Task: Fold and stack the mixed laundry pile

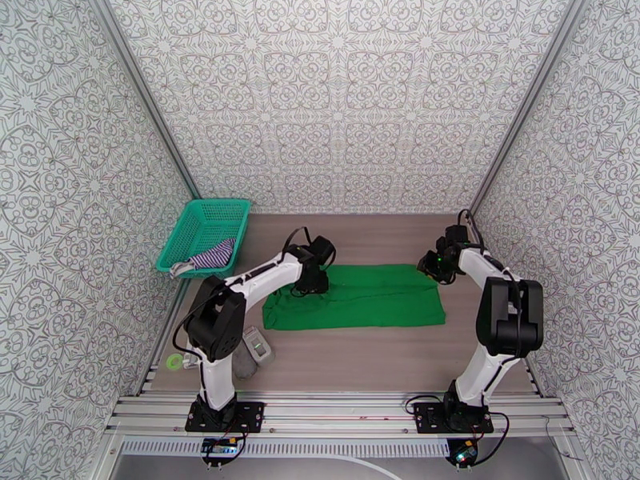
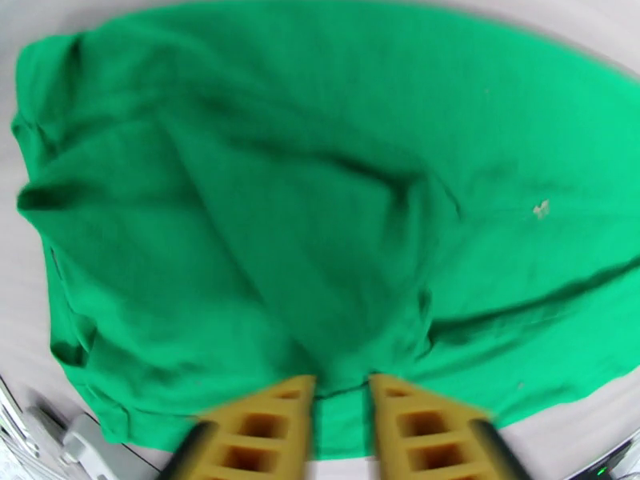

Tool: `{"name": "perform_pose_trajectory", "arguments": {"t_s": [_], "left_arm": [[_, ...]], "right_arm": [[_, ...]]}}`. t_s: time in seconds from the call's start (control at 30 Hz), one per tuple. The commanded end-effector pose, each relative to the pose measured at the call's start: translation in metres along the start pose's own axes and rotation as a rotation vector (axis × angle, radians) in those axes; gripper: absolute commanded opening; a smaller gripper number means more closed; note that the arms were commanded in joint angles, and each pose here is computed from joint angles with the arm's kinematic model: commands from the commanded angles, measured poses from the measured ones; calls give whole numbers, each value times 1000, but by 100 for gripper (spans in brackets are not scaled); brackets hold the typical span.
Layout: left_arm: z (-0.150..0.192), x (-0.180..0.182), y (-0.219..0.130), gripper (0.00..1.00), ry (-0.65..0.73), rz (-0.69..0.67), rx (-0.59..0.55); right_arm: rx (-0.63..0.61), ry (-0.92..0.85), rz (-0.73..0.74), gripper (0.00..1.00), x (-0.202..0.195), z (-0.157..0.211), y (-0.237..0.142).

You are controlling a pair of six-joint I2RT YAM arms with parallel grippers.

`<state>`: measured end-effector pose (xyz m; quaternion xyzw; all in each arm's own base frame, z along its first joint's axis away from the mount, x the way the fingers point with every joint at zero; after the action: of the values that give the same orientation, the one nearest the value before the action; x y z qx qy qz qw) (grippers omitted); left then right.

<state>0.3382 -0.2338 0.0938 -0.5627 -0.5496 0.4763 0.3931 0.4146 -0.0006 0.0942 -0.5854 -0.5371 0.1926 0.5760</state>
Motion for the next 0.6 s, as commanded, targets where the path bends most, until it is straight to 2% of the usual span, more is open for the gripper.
{"name": "perform_pose_trajectory", "arguments": {"t_s": [0.0, 0.1, 0.2, 0.4, 0.57], "left_arm": [[-3, 3, -32, 41, -52, 4, -78], [-1, 14, -53, 40, -82, 2, -118], [13, 28, -53, 37, -163, 34, -54], [37, 72, -15, 20, -373, 84, 88], [4, 93, 15, 8, -454, 73, 79]], "right_arm": [[-12, 6, 40, 32, -4, 6, -16], [-14, 4, 44, 32, -4, 9, -23], [-16, -7, 36, 32, 1, 9, -26], [3, -64, 27, 30, 22, 5, -11], [23, -66, 36, 29, 32, -3, 15]]}}
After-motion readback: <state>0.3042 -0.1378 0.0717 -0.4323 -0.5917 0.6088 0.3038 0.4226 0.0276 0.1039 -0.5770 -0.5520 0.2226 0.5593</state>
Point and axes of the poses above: each hand's point on the last joint's axis, 136 mm out from that joint toward the fingers, its own y axis out along the fingers, its own x axis along the line the jaws close on, z = x × y, the point moved 2 cm from there along -y, back along the fingers, and after that the axes turned 1 degree about -y, right-handed, at the moved point
